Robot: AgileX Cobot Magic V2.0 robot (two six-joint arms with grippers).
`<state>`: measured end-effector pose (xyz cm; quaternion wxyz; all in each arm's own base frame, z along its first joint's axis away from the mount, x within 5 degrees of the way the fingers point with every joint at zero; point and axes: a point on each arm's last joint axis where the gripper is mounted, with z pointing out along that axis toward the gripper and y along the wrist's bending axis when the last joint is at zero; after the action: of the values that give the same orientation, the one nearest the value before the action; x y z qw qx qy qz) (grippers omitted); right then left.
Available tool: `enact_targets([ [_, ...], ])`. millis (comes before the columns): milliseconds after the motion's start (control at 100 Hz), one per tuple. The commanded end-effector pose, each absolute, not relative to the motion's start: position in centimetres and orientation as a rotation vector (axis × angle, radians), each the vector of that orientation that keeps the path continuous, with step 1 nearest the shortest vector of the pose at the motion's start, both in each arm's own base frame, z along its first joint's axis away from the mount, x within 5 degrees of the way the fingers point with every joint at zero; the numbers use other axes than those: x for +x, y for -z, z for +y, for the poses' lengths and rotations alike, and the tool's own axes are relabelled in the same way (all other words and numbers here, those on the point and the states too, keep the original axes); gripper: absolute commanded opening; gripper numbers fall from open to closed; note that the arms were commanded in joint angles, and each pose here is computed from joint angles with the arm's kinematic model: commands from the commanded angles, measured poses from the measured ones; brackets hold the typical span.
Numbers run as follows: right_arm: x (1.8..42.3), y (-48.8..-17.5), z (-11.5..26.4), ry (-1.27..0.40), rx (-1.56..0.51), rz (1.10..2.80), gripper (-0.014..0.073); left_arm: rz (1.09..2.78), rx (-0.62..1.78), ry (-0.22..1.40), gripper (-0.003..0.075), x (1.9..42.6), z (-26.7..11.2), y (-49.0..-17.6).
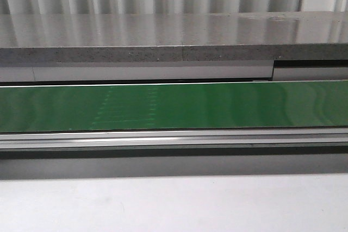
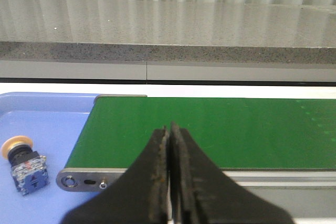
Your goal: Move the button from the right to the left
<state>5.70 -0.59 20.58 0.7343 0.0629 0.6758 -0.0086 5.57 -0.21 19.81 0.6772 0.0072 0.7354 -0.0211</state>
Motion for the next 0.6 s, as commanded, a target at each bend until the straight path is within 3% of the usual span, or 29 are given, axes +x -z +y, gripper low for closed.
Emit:
enact_targets([
  [0, 5.42, -21.50, -0.57, 0.032, 0.125, 1.419, -0.0065, 1.563, 0.015, 0.057, -0.0020, 5.44, -0.24, -19.88],
  [590, 5.39, -21.21, -0.60, 0.066, 0.103, 1.450, -0.0065, 1.563, 0.015, 0.057, -0.0020, 5.44, -0.24, -19.88],
])
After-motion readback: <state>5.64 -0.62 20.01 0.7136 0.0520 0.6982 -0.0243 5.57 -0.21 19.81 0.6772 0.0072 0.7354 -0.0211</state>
